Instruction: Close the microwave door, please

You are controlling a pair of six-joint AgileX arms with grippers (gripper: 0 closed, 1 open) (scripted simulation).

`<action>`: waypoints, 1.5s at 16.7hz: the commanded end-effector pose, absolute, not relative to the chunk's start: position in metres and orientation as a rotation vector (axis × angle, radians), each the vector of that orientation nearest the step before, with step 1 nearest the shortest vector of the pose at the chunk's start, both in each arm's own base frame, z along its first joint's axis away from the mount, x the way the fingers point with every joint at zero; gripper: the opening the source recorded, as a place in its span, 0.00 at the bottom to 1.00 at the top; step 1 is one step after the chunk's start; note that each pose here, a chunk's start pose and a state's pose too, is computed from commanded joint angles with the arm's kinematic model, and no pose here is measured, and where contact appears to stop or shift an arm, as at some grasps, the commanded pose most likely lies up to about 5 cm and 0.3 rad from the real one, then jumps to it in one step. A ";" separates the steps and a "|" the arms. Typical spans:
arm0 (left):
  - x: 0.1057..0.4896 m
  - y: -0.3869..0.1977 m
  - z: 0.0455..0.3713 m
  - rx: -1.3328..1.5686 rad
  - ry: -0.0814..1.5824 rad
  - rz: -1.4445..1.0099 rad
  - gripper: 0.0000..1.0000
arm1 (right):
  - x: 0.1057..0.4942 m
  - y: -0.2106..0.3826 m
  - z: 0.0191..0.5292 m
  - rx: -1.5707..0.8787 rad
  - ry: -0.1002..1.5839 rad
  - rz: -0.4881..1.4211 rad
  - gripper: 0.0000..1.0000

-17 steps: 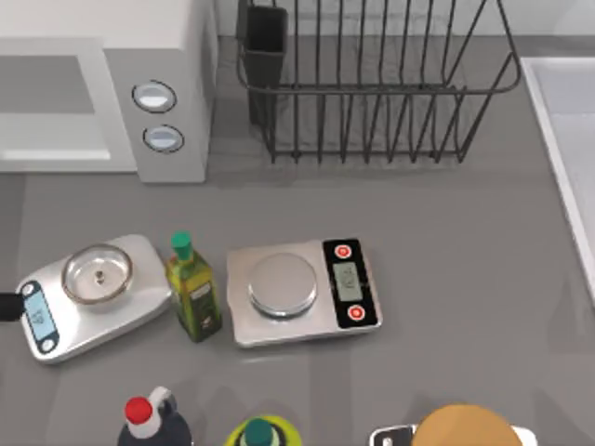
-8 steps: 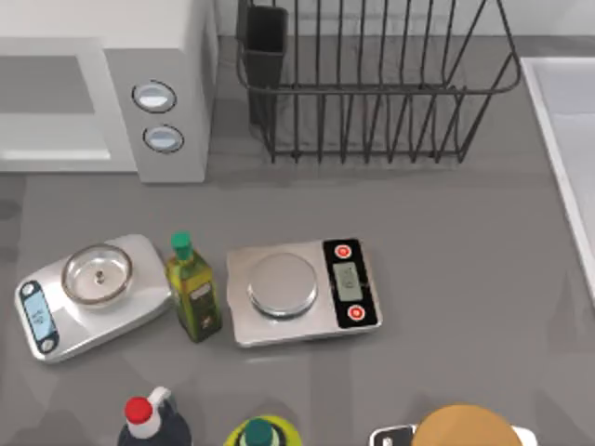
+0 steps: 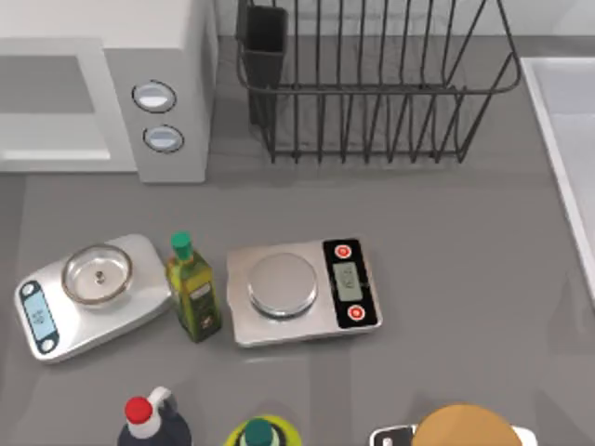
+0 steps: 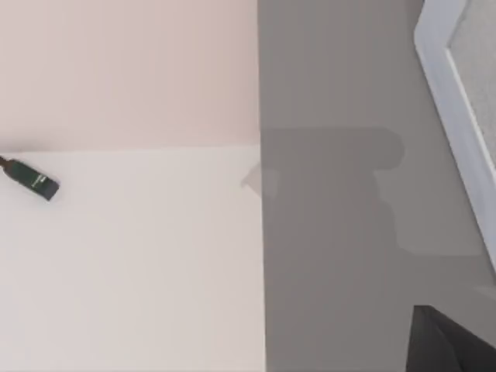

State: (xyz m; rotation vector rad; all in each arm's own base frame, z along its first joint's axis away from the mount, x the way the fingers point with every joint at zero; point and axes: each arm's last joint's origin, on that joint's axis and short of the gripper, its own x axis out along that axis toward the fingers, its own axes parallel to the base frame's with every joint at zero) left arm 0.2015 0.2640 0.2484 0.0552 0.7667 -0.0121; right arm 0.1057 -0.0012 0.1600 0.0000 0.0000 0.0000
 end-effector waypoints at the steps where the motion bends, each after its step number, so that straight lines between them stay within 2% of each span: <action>1: 0.198 0.273 0.246 0.035 0.776 -0.015 0.00 | 0.106 -0.001 0.160 0.000 0.000 0.000 1.00; 9: 0.193 0.283 0.243 0.011 0.787 -0.021 0.00 | 0.106 -0.001 0.160 0.000 0.000 0.000 1.00; 12: 0.195 0.285 0.222 0.004 0.791 -0.023 0.00 | 0.106 -0.001 0.160 0.000 0.000 0.000 1.00; 19: 0.193 0.285 0.148 0.011 0.783 -0.018 0.00 | 0.106 -0.001 0.160 0.000 0.000 0.000 1.00; 25: 0.194 0.282 0.146 0.011 0.784 -0.022 0.00 | 0.106 -0.001 0.160 0.000 0.000 0.000 1.00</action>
